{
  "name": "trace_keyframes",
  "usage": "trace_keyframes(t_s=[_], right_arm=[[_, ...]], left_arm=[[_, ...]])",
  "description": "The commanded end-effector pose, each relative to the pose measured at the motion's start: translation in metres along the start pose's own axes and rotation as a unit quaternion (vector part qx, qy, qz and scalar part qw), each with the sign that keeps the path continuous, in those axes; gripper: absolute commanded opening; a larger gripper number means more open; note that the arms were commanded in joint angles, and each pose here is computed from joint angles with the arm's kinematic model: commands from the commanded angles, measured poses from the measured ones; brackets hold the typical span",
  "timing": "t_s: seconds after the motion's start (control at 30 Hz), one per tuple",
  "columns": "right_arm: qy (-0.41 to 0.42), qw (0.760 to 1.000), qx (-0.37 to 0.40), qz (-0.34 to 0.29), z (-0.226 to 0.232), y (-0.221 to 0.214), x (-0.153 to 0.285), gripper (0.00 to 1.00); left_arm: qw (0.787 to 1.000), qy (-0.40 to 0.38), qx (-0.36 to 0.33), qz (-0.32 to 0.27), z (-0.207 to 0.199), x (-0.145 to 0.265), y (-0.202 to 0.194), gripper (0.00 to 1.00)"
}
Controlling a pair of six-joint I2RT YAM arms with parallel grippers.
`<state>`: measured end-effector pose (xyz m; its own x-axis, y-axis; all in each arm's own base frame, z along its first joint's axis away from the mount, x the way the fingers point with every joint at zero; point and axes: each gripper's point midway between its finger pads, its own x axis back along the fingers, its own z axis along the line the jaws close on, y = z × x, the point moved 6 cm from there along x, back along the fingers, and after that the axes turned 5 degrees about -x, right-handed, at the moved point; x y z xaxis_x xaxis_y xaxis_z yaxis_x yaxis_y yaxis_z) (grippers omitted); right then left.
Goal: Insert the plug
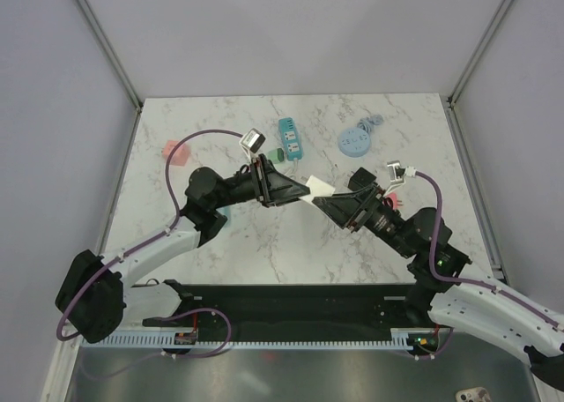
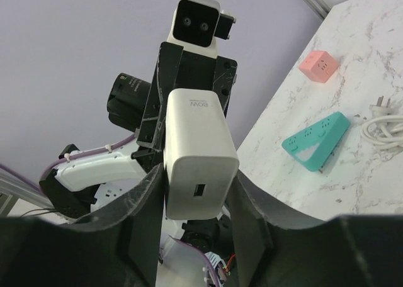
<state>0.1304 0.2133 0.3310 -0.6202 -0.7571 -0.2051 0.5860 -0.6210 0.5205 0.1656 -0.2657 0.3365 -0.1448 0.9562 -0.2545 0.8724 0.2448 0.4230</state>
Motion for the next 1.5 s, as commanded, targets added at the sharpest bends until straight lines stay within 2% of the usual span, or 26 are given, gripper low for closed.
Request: trace_keyframes(t_s=[0.0, 0.07, 0.23, 0.3, 0.4, 0.43, 0.5, 0.53, 0.6, 0.63, 0.73, 0.9, 0.93, 1.0, 1.03, 1.07, 1.13, 1.17, 1.2, 1.23, 1.3, 1.33, 1.37, 1.47], right_arm=[[0.027, 1.000, 0.000, -0.015, 0.012, 0.007, 0.008, 0.44], [0.027, 1.000, 0.001, -0.015, 0.008, 0.005, 0.011, 0.37], [0.032, 0.999, 0.006, -0.017, 0.005, 0.003, 0.013, 0.43], [0.037, 0.999, 0.008, -0.007, 0.005, 0.000, 0.012, 0.40], [0.046, 0.999, 0.009, -0.003, 0.006, -0.002, 0.011, 0.21], [0.048, 0.999, 0.008, -0.005, 0.006, -0.001, 0.011, 0.00], [0.050, 0.999, 0.012, -0.011, 0.005, -0.001, 0.013, 0.00], [0.052, 0.998, 0.015, -0.014, 0.006, 0.000, 0.014, 0.00], [0.043, 0.999, 0.023, -0.020, 0.004, 0.002, 0.017, 0.00], [0.034, 0.999, 0.024, -0.029, 0.003, 0.005, 0.018, 0.00], [0.002, 0.999, 0.030, -0.044, -0.001, 0.011, 0.022, 0.00], [-0.024, 0.998, 0.038, -0.042, -0.004, 0.014, 0.028, 0.00], [-0.031, 0.998, 0.040, -0.041, -0.006, 0.013, 0.029, 0.00], [-0.051, 0.997, 0.045, -0.035, -0.010, 0.013, 0.032, 0.00], [-0.062, 0.996, 0.047, -0.037, -0.013, 0.014, 0.032, 0.00], [-0.075, 0.995, 0.050, -0.032, -0.016, 0.012, 0.034, 0.00], [-0.108, 0.992, 0.057, -0.029, -0.022, 0.014, 0.036, 0.00], [-0.139, 0.988, 0.061, -0.014, -0.032, 0.009, 0.038, 0.00], [-0.150, 0.986, 0.065, -0.012, -0.033, 0.010, 0.038, 0.00], [-0.164, 0.984, 0.070, -0.005, -0.038, 0.008, 0.038, 0.00], [-0.185, 0.980, 0.072, 0.012, -0.049, 0.001, 0.038, 0.00], [-0.187, 0.980, 0.072, 0.017, -0.051, -0.001, 0.037, 0.00], [-0.191, 0.979, 0.071, 0.024, -0.054, -0.004, 0.037, 0.00], [-0.187, 0.979, 0.075, 0.037, -0.059, -0.011, 0.036, 0.00]], left_arm=[[0.999, -0.023, -0.028, -0.019, -0.017, 0.002, 0.004, 0.02], [0.999, -0.023, -0.027, -0.015, -0.015, 0.002, 0.002, 0.02], [1.000, -0.013, -0.022, -0.014, -0.005, 0.004, -0.001, 0.02], [0.999, -0.017, -0.022, -0.016, -0.004, 0.004, -0.002, 0.02], [0.999, -0.021, -0.021, -0.013, -0.003, 0.003, -0.002, 0.02], [0.999, -0.022, -0.021, -0.010, -0.004, 0.003, -0.002, 0.11], [1.000, -0.021, -0.020, -0.007, -0.003, 0.003, -0.003, 0.32], [1.000, -0.017, -0.018, -0.005, -0.001, 0.003, -0.003, 0.53], [1.000, 0.007, -0.013, 0.000, 0.010, 0.004, -0.006, 0.64], [1.000, 0.015, -0.014, 0.001, 0.014, 0.004, -0.007, 0.74], [0.999, 0.041, -0.006, -0.003, 0.029, 0.007, -0.011, 0.77], [0.997, 0.074, 0.001, -0.008, 0.044, 0.010, -0.014, 0.77], [0.994, 0.104, 0.014, -0.004, 0.054, 0.012, -0.016, 0.77], [0.988, 0.152, -0.002, -0.008, 0.060, 0.014, -0.010, 0.73], [0.981, 0.193, -0.002, -0.017, 0.068, 0.019, -0.004, 0.70], [0.958, 0.285, 0.021, -0.002, 0.091, 0.037, -0.011, 0.70], [0.930, 0.361, 0.001, -0.066, 0.099, 0.061, 0.018, 0.69], [0.915, 0.397, 0.003, -0.074, 0.107, 0.078, 0.022, 0.68], [0.902, 0.421, 0.010, -0.098, 0.113, 0.093, 0.029, 0.67], [0.881, 0.447, 0.028, -0.154, 0.116, 0.123, 0.049, 0.66], [0.854, 0.476, 0.058, -0.204, 0.124, 0.161, 0.055, 0.61], [0.826, 0.497, 0.067, -0.259, 0.127, 0.193, 0.070, 0.59], [0.807, 0.511, 0.071, -0.288, 0.131, 0.213, 0.074, 0.57], [0.735, 0.597, 0.004, -0.323, 0.149, 0.272, 0.097, 0.53]])
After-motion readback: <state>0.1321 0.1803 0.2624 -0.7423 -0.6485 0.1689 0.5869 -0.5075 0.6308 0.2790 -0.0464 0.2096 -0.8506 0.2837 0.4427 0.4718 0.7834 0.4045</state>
